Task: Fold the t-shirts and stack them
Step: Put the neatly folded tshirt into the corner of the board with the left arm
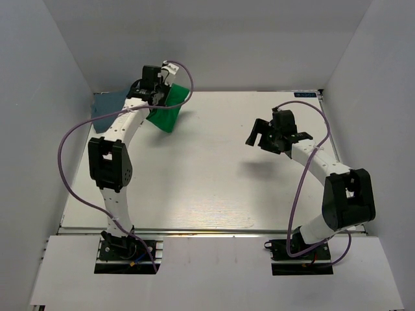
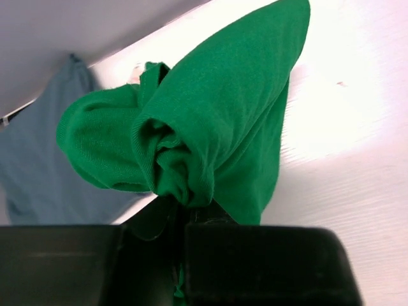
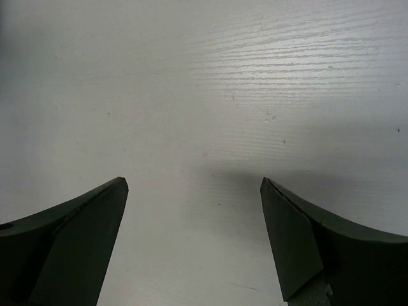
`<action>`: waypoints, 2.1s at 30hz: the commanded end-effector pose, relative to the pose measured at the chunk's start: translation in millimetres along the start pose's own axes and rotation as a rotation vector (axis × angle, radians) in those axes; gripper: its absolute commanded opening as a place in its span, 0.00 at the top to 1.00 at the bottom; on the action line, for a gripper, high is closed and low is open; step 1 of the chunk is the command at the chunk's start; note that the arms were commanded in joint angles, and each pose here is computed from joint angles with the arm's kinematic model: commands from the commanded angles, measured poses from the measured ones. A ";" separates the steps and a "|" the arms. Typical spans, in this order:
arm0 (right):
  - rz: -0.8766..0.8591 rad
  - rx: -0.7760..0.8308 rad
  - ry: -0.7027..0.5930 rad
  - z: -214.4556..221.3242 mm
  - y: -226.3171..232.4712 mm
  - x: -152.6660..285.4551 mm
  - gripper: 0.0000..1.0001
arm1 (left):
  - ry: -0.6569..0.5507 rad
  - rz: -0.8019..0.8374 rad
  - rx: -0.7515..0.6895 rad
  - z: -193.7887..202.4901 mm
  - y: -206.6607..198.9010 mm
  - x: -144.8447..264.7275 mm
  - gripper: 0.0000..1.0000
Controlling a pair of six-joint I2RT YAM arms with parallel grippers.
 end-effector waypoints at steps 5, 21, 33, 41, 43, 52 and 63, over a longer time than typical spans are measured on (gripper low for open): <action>-0.002 0.016 -0.026 -13.6 4.3 3.9 0.10 | -0.112 -0.106 -0.034 -36.6 57.6 18.9 1.00; 0.013 0.007 0.003 -14.6 4.1 -1.6 0.10 | -0.084 -0.188 0.093 -8.3 145.4 -7.9 1.00; 0.024 -0.006 0.027 -7.6 1.9 -9.0 0.10 | -0.137 -0.219 0.216 9.8 206.3 -17.9 1.00; 0.030 -0.008 0.026 -9.6 0.8 -10.7 0.10 | -0.115 -0.202 0.281 39.7 228.7 -44.5 1.00; 0.029 -0.007 0.028 -10.0 1.5 -11.0 0.10 | -0.109 -0.207 0.307 48.5 238.4 -47.6 1.00; 0.028 -0.010 0.032 -12.7 1.6 -16.3 0.10 | -0.120 -0.330 0.508 71.3 270.2 -57.5 0.61; 0.010 -0.007 0.021 -14.5 5.7 -12.6 0.10 | -0.130 -0.518 0.642 61.7 288.5 -19.8 0.00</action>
Point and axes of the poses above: each gripper's point midway between its finger pads, its own x axis back along the fingers, its own y axis along the line the jaws close on, z = x × y, the point moved 7 cm from there along x, back along the fingers, and after that the axes turned 9 degrees about x, right-handed, at the moved point
